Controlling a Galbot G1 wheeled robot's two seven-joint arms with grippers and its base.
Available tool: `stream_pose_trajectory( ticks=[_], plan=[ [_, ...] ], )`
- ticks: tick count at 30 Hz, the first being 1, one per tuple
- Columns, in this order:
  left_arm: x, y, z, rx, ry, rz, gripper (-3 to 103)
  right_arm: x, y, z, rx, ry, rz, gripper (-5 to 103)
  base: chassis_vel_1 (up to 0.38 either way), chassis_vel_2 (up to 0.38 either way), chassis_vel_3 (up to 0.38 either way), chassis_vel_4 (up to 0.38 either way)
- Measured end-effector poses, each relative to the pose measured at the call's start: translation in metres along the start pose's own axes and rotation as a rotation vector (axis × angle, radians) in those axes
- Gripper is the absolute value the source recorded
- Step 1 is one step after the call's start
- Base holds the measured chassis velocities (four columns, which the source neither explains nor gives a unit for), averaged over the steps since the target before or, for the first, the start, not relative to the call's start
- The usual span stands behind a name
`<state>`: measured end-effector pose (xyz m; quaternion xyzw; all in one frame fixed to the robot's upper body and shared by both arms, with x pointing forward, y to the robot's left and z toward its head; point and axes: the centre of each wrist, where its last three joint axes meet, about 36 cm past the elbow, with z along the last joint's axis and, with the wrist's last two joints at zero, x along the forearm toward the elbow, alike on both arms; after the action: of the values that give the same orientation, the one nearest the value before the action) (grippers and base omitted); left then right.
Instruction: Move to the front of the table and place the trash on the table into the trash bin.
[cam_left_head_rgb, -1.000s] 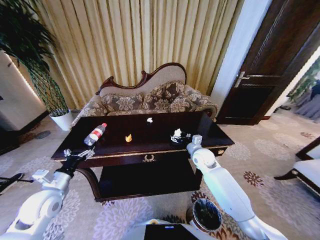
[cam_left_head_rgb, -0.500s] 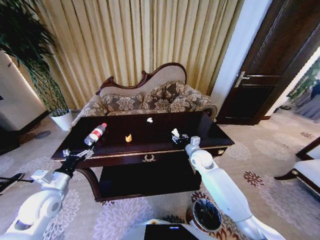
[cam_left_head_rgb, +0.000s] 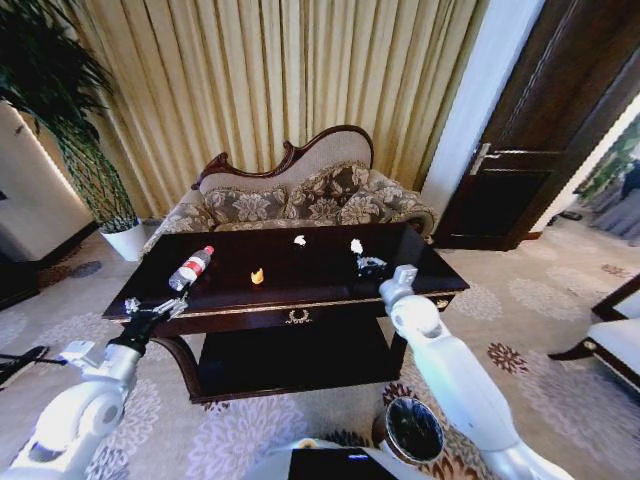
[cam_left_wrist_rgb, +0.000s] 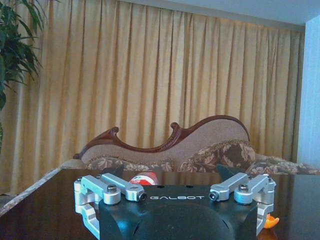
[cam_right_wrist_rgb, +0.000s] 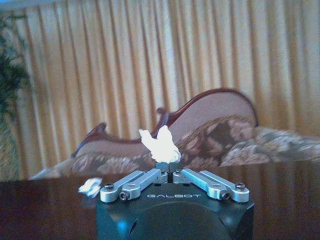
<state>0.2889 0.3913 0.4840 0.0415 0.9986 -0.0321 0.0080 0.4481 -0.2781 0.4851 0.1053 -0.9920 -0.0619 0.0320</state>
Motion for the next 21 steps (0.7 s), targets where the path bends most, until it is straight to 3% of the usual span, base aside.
stream_pose_trajectory(
  ticks=[9, 21],
  plan=[
    [-0.001, 0.003, 0.002, 0.005, -0.005, -0.014, 100, 0.049, -0.022, -0.013, 0.008, -0.042, 0.060, 0, 0.000, 0.000, 0.000, 0.000],
    [0.001, 0.010, 0.005, 0.001, -0.008, -0.036, 100, 0.057, -0.015, -0.005, -0.007, -0.035, 0.054, 0, 0.031, -0.030, -0.031, 0.035]
  ],
)
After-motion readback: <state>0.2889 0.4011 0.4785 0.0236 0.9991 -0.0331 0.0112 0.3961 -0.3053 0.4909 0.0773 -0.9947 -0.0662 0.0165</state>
